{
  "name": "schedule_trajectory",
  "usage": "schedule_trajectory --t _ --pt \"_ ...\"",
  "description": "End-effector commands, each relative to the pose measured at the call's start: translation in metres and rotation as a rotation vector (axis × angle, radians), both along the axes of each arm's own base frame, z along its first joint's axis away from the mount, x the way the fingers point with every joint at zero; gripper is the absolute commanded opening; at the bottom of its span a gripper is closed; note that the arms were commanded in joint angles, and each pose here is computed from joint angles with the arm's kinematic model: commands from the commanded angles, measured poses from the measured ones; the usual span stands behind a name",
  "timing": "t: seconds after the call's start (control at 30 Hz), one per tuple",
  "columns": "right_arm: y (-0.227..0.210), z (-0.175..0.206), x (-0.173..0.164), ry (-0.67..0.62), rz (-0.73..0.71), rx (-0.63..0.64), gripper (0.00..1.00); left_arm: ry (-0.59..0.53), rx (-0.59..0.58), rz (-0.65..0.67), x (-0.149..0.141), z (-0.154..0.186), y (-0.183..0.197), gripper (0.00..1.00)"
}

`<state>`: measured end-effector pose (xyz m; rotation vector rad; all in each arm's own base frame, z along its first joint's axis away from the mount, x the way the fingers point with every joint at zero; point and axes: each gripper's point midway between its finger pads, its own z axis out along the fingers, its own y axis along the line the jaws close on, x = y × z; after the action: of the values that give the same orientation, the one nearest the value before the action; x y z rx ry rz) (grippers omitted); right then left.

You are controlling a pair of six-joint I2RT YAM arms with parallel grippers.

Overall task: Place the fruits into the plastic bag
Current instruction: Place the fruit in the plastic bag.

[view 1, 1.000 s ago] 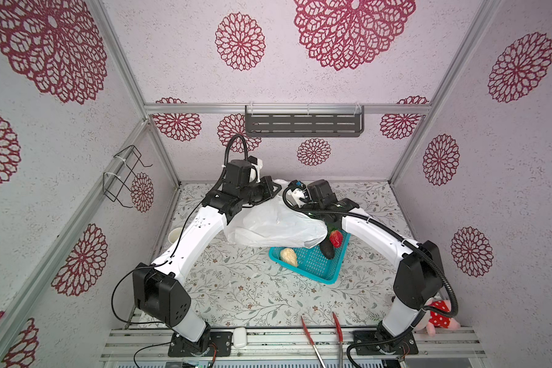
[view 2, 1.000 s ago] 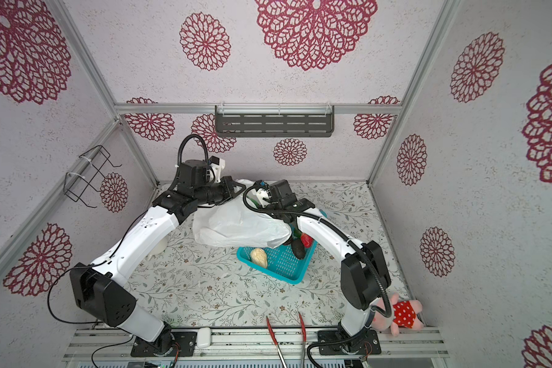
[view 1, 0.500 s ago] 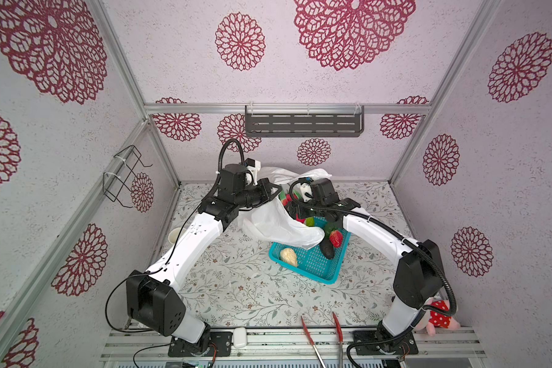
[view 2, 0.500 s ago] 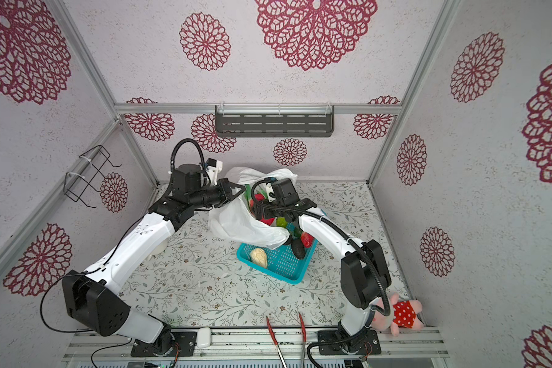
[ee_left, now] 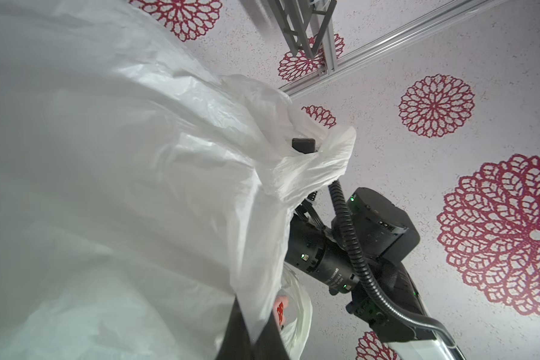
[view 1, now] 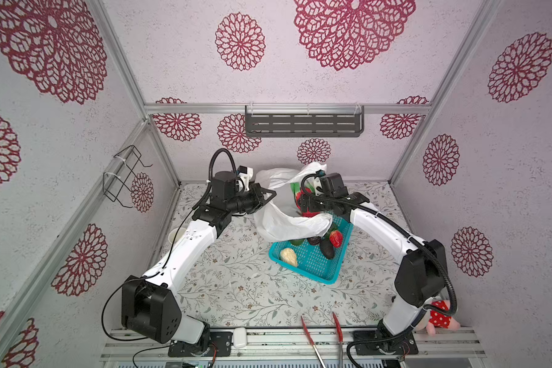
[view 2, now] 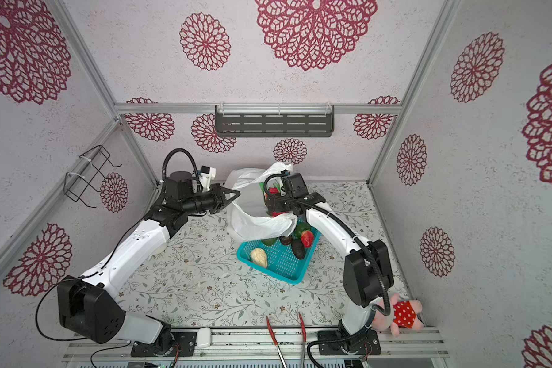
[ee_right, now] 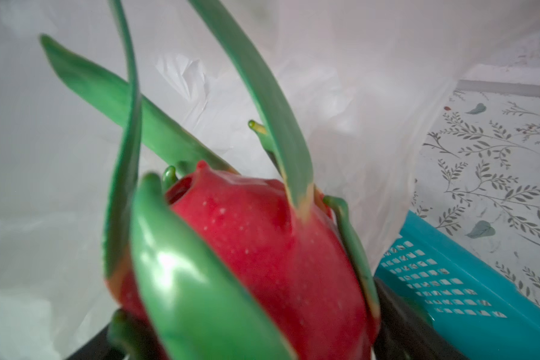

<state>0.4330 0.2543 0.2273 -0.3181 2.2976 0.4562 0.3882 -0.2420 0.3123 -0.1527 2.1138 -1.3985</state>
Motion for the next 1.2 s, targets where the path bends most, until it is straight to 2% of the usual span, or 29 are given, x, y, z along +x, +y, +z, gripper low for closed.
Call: schedule_trajectory --t 0.0,0.37,0.67,0.87,0.9,1.0,1.17 --pt "0.038 0.061 -0.011 -0.121 0.154 0.130 0.53 -0.031 -0.055 0.011 0.002 0.003 0.000 0.00" --pt "0.091 0.056 -0.018 -0.048 0.265 0.240 0.52 0.011 -0.088 0.020 0.005 -0.020 -0.001 0.00" --pt "0.117 0.009 -0.007 0.089 0.246 0.194 0.53 0.036 -0.091 0.043 0.004 -0.032 0.007 0.00" --pt "0.135 -0.023 -0.013 0.160 0.269 0.143 0.56 0.044 -0.092 0.074 0.004 -0.037 0.018 0.00" --pt "0.137 -0.026 -0.014 0.165 0.272 0.142 0.59 0.049 -0.093 0.081 0.005 -0.038 0.019 0.00" --pt "0.140 -0.034 -0.015 0.181 0.273 0.132 0.76 0.051 -0.094 0.100 0.006 -0.038 0.026 0.00" --pt "0.135 -0.036 -0.014 0.173 0.258 0.113 0.88 0.057 -0.081 0.143 0.007 -0.042 0.039 0.00"
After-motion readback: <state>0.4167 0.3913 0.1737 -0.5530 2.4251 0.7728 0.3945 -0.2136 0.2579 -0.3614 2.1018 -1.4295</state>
